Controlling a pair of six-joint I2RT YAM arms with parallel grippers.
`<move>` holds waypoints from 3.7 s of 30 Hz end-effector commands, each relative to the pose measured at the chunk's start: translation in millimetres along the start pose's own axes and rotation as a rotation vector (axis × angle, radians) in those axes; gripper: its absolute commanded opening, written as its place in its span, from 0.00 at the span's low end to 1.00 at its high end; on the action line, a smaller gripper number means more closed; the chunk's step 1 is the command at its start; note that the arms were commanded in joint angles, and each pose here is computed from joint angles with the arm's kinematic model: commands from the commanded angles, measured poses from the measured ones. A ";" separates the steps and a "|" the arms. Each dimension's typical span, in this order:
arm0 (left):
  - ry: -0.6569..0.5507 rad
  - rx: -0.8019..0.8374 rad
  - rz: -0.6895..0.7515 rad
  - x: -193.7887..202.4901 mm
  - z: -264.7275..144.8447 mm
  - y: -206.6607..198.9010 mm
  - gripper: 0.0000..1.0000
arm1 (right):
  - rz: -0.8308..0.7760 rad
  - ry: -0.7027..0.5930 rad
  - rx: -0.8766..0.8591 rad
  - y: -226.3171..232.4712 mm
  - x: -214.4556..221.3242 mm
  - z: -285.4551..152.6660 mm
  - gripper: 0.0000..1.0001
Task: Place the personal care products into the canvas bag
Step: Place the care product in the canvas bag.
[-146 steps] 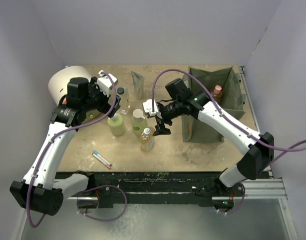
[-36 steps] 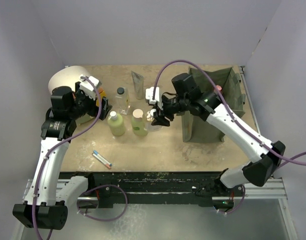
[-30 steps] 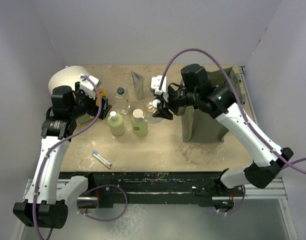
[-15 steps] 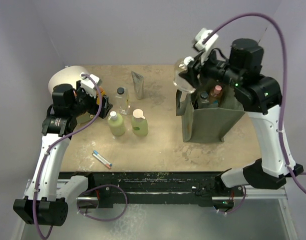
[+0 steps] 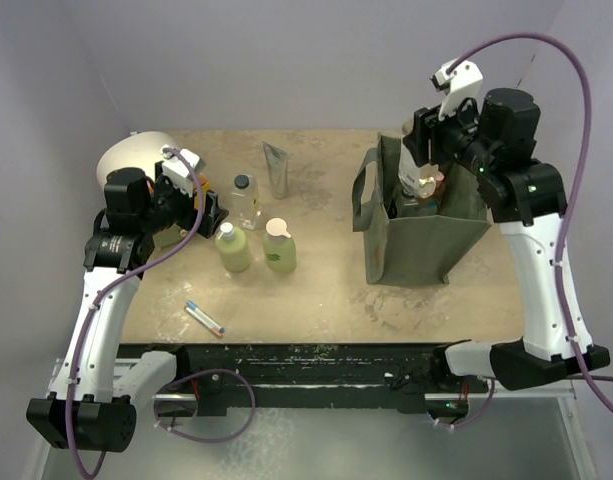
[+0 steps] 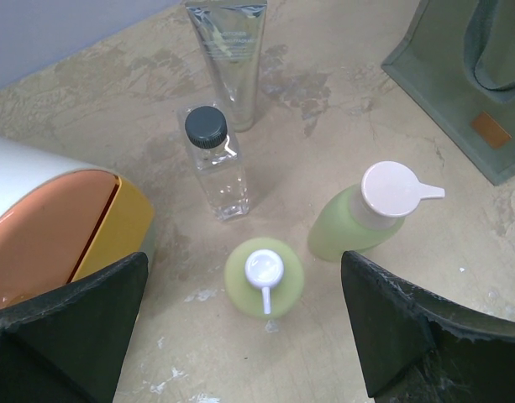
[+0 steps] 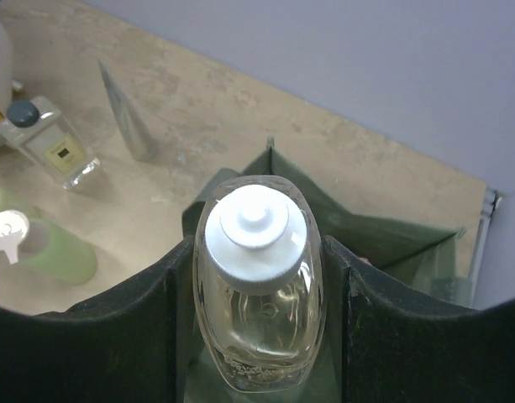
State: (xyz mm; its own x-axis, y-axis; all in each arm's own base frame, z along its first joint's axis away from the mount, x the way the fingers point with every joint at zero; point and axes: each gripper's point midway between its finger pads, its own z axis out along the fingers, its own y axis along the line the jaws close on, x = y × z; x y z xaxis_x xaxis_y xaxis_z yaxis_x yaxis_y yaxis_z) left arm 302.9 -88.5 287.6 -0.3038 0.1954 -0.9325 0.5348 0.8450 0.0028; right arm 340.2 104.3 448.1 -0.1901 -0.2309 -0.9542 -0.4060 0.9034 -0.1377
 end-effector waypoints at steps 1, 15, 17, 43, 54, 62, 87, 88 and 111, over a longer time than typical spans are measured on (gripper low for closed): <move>-0.093 0.006 0.028 -30.9 -8.9 -2.1 0.99 | 0.055 -0.239 0.066 -13.8 -44.6 5.0 0.00; -0.097 0.015 0.022 -31.3 -11.9 -5.7 0.99 | 0.134 -0.221 0.191 -29.3 29.4 59.5 0.00; -0.098 0.016 0.023 -31.0 -12.1 -6.0 0.99 | 0.149 -0.225 0.207 -31.2 36.3 65.1 0.00; -0.095 0.029 0.026 -26.2 -10.9 -8.5 0.99 | 0.120 -0.316 0.171 -29.9 -16.4 42.0 0.00; -0.092 0.036 0.032 -23.9 -10.4 -9.5 0.99 | 0.145 -0.225 0.134 -22.3 24.6 79.6 0.00; -0.089 0.042 0.033 -22.3 -10.5 -10.8 0.99 | 0.177 -0.153 0.101 -13.7 57.4 102.1 0.00; -0.076 0.076 0.033 -18.4 -6.5 -14.7 0.99 | 0.202 -0.117 0.141 -16.6 108.2 138.3 0.00; -0.077 0.077 0.034 -18.9 -6.8 -15.0 0.99 | 0.203 -0.116 0.142 -16.7 109.2 139.6 0.00; -0.048 0.114 0.045 -22.7 8.5 -23.9 0.99 | 0.237 -0.014 0.055 4.6 161.4 165.0 0.07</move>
State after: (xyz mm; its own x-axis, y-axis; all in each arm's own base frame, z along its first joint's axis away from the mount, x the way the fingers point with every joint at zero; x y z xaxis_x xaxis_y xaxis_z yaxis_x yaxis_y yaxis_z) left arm 297.2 -107.0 284.6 -0.3089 0.1924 -0.9314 0.6059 0.7947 -0.0368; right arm 433.3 114.9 187.7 -0.4586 -0.0956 -0.8835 -0.2586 0.9655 0.0298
